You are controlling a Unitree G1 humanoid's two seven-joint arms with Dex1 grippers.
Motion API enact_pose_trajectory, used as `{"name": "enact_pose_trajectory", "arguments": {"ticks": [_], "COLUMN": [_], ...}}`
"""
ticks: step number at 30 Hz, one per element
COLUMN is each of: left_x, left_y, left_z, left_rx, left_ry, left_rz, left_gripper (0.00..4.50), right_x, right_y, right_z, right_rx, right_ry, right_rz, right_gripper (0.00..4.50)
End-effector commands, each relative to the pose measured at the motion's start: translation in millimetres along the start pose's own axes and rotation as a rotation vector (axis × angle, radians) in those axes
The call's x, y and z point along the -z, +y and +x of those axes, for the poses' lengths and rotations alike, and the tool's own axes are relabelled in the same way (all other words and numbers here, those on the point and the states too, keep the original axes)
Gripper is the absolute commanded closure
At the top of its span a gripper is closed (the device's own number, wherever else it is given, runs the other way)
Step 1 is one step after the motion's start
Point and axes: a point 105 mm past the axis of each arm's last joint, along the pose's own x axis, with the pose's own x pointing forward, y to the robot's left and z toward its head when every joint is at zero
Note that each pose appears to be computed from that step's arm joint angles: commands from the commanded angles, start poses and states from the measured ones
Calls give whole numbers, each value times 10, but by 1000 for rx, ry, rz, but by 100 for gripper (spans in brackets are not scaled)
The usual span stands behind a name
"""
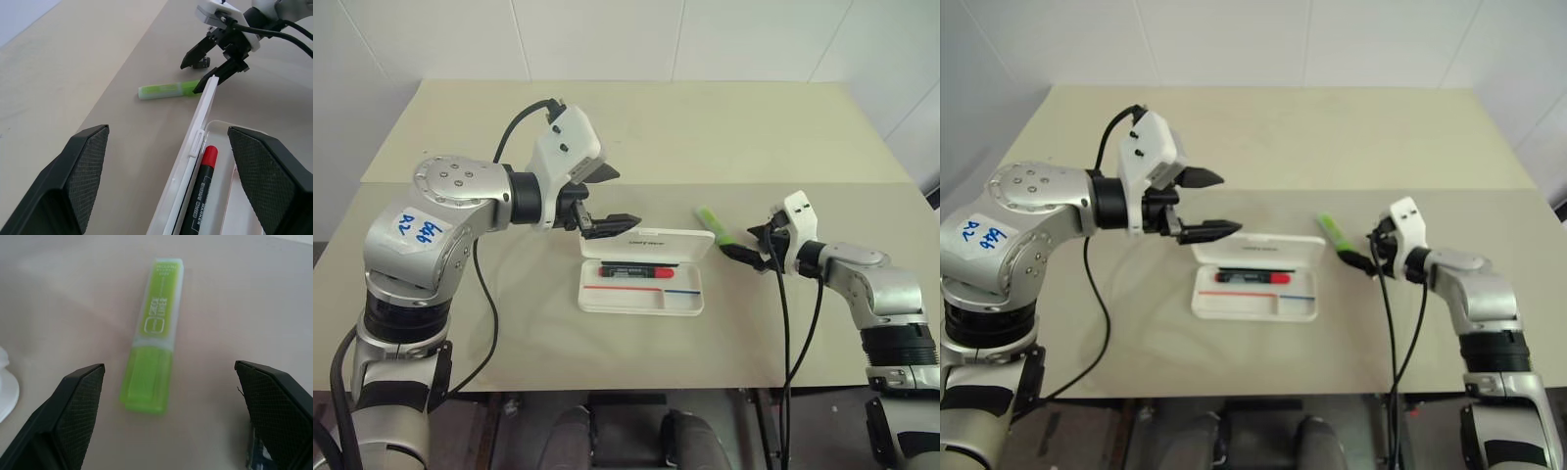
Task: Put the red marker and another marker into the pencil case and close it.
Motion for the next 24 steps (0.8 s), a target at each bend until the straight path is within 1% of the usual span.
{"name": "enact_pose_trajectory", "arguments": {"ticks": [1,5,9,12,14,17,20,22,24], "left_x": [-96,-81,-82,-82,-82,-75,-33,1,26], "left_y": [-51,-39,-43,-36,-32,-10,64,100,142], "left_z": [-45,-43,-43,-43,-44,-60,-133,-194,-249], "left_rx": [2,-5,-7,-14,-17,-27,-46,-48,-54], "left_ry": [-27,-22,-25,-26,-27,-25,-3,16,27], "left_rz": [51,42,38,35,35,36,60,90,108], "left_gripper": [35,35,35,32,32,32,32,32,32], "right_x": [-20,62,161,222,199,122,11,-175,-360], "right_y": [-5,74,75,22,6,9,14,28,-14], "right_z": [22,107,152,171,178,166,119,69,10], "right_rx": [12,-5,7,36,43,32,6,-20,-8], "right_ry": [6,44,96,130,124,97,58,-31,-106], "right_rz": [-6,-16,-30,-45,-48,-55,-76,-86,-94], "right_gripper": [0,0,0,65,129,243,341,341,341]}}
